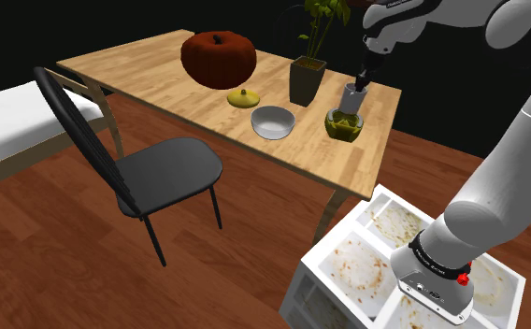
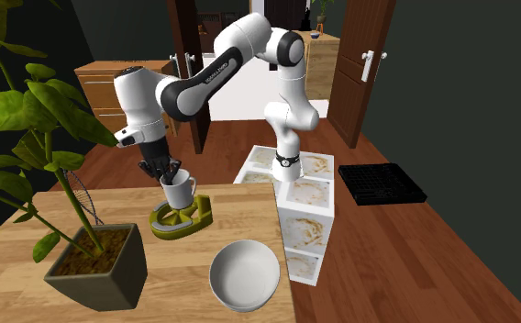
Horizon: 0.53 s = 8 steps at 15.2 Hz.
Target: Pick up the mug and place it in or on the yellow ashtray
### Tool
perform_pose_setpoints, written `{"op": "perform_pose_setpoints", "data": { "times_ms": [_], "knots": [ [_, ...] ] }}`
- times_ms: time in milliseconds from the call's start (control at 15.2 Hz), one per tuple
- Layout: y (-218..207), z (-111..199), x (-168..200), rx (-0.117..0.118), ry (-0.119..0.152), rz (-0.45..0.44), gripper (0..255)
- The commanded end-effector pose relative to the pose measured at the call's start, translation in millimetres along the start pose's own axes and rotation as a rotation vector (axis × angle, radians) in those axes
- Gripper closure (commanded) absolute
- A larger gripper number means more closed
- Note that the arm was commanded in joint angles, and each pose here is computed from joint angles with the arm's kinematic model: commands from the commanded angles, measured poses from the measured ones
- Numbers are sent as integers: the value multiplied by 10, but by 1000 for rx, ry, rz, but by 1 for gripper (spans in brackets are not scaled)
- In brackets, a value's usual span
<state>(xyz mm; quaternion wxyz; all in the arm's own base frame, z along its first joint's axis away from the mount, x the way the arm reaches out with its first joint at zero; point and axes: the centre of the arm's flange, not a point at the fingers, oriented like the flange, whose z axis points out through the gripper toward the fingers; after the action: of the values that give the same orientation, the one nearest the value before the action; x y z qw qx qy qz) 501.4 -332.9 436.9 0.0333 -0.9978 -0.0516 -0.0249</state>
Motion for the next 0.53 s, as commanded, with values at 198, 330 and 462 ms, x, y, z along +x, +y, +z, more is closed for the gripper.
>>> {"op": "perform_pose_setpoints", "data": {
  "times_ms": [198, 330, 462],
  "knots": [
    [16, 260, -20, -1, 1, 0, 255],
    [23, 361, -26, -1, 1, 0, 255],
    [23, 361, -26, -1, 1, 0, 255]
  ]
}}
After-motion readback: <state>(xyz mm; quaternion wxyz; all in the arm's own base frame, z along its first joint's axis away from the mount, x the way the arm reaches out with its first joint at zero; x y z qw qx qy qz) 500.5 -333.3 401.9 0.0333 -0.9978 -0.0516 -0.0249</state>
